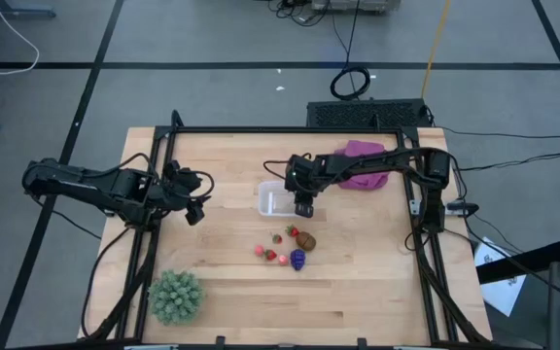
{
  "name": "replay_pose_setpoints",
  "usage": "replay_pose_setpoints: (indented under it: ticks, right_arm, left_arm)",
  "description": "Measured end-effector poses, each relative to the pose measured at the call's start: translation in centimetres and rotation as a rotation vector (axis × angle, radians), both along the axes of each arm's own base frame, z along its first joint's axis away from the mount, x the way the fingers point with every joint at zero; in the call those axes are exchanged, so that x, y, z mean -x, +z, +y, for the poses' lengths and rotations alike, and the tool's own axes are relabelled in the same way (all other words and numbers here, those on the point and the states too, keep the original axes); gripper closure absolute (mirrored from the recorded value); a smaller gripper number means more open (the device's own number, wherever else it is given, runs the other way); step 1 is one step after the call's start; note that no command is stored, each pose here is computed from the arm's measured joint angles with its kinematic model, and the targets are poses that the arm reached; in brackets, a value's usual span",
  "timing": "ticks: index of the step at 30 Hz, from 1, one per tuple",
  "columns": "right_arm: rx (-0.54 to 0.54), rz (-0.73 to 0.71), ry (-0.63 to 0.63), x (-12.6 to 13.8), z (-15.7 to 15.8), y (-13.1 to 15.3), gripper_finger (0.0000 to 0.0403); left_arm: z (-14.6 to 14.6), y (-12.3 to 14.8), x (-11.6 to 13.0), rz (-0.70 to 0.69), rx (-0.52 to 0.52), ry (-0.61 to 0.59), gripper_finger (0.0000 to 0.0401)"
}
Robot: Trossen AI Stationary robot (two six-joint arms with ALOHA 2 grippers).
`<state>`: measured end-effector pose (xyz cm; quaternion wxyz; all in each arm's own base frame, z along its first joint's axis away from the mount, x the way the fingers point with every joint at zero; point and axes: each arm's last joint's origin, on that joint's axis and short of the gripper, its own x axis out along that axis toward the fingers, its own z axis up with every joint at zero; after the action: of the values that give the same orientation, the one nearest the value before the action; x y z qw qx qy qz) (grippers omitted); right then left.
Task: Pick and placing Produce into tupperware
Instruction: Put the cherry into the transparent bin, then put the left peach into the transparent bin
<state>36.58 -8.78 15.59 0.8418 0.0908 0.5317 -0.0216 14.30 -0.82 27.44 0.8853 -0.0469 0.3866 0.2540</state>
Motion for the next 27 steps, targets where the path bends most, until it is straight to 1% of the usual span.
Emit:
replay_pose_setpoints:
  ticks: [7,13,17,24,27]
  right_arm:
    - [0.005,-0.021,0.024,-0.2,0.1,0.1,0.0288]
    - [-0.002,-0.031,0.031,-0.2,0.1,0.1,0.0251]
    - [0.002,-0.042,0.031,-0.3,0.0,0.2,0.0237]
    - [0.02,-0.079,0.048,-0.7,0.0,0.4,0.0234]
    - [0.026,-0.099,0.052,-1.0,0.0,1.2,0.0234]
  left_arm:
    - [0.0,0.0,0.0,0.0,0.0,0.0,0.0121]
    - [0.0,0.0,0.0,0.0,0.0,0.0,0.0121]
    - [0.0,0.0,0.0,0.0,0.0,0.0,0.0121]
    - [0.0,0.0,0.0,0.0,0.0,0.0,0.0121]
    - [0.0,0.0,0.0,0.0,0.0,0.0,0.0121]
